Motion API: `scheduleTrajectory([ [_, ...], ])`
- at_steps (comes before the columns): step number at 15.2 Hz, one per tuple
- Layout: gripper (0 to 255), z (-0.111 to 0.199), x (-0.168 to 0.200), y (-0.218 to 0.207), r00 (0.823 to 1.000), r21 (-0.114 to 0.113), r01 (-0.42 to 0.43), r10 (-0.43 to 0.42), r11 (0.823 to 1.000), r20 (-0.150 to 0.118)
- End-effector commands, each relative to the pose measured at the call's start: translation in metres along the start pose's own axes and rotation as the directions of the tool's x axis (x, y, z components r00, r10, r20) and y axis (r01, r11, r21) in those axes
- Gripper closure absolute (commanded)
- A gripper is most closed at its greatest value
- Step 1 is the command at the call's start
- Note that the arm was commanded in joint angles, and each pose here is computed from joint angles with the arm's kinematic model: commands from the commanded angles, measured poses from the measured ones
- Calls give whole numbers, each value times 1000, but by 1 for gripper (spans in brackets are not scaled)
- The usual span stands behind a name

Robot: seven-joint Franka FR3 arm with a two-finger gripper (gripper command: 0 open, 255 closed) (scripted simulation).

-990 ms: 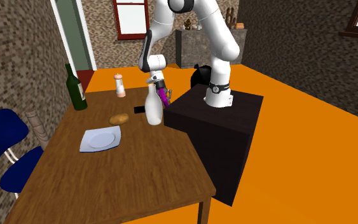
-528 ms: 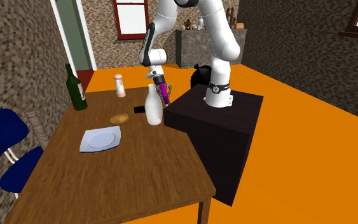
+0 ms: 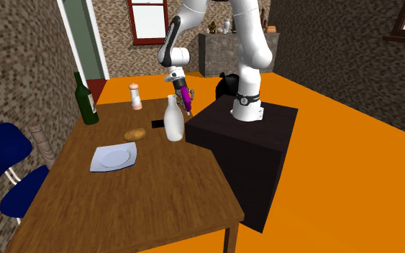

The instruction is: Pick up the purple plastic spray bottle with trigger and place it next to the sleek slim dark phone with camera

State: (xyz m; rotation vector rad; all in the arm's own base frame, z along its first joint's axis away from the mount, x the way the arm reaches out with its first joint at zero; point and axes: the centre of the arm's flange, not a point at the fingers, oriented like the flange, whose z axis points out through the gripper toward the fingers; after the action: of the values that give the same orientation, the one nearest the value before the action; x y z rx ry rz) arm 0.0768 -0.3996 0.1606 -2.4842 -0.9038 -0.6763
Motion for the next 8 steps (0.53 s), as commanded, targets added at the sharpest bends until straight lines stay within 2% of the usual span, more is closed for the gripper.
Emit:
scheduleTrajectory([
  [1, 255, -9, 6, -3, 1000, 0, 0, 0, 1000, 0],
  [8, 255, -39, 27, -10, 1000, 0, 0, 0, 1000, 0],
])
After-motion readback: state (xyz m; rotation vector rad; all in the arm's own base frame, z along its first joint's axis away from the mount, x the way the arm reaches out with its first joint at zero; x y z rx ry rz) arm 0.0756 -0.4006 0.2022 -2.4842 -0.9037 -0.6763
